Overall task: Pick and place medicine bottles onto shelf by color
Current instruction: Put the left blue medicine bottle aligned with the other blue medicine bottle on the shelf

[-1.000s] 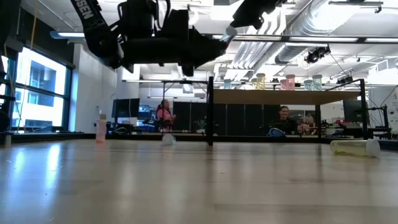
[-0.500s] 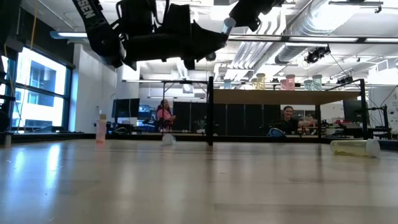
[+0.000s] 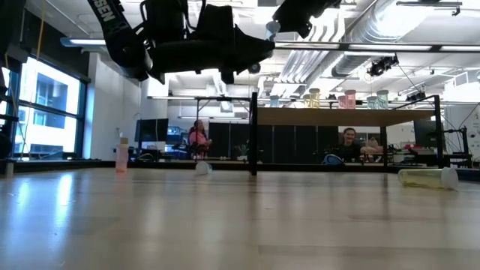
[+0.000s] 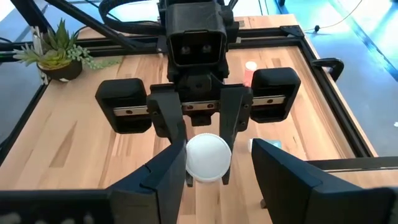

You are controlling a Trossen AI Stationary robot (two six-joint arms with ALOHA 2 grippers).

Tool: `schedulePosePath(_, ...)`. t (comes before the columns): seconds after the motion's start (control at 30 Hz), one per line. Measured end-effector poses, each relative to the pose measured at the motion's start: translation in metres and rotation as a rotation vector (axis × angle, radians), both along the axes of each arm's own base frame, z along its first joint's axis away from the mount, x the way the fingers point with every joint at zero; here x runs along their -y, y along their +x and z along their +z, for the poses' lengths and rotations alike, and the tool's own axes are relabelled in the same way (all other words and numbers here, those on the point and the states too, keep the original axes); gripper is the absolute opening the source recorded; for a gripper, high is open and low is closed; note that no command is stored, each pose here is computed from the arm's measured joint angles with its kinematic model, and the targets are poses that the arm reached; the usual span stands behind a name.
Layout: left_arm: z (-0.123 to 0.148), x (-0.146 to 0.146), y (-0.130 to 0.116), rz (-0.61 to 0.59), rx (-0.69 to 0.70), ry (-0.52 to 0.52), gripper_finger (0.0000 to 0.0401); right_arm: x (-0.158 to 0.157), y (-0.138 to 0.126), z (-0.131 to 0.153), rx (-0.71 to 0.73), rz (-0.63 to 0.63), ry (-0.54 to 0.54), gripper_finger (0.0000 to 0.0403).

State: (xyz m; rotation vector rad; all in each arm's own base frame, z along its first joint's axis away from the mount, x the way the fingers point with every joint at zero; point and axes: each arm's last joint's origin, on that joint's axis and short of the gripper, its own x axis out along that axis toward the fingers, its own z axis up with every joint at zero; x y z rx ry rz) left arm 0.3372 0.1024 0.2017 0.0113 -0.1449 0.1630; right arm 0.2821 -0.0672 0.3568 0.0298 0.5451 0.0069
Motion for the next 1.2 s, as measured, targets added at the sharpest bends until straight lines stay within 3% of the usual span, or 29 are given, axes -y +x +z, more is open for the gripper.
schedulePosePath(1.2,0.0016,-0.0001,-0.0003,0.008,0.006,0.027,0.0103,0.0004,-0.0002,0.0019,0.011,-0.016,-0.017,0.0177)
